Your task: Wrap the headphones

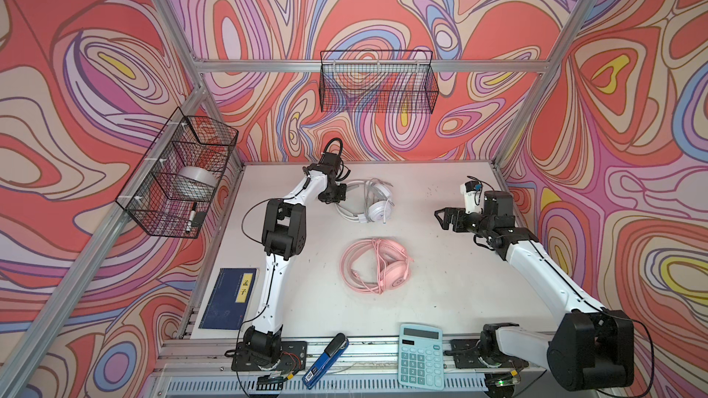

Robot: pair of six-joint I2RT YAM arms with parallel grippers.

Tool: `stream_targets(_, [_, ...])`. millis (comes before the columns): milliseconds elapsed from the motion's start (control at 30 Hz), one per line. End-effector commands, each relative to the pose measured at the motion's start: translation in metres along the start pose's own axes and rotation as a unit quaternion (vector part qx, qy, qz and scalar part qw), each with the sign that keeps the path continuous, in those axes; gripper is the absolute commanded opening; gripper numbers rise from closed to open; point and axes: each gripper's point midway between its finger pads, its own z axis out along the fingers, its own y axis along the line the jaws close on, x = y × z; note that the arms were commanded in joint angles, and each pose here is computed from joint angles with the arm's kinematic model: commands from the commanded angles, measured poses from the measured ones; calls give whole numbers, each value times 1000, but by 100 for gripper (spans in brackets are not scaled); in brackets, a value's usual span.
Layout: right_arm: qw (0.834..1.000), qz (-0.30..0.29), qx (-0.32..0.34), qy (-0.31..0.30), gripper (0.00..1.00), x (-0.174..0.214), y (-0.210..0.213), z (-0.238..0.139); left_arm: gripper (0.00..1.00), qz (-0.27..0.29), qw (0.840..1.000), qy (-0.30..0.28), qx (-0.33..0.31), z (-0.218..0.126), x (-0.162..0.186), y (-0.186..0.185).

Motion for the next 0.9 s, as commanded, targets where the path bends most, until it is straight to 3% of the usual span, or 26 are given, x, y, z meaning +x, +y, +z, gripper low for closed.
stream_targets(0, [1000, -8, 6, -9, 98, -7, 2, -4, 4, -10, 999, -33, -7, 0, -21, 8])
stream_targets(500, [1000, -6, 13, -8, 98, -8, 1, -8, 32, -29, 1000, -12, 0, 11, -12, 10])
stream_targets(867, [1000, -8, 10, -7, 98, -11, 3, -8, 64, -49, 999, -7, 13, 6, -6, 5])
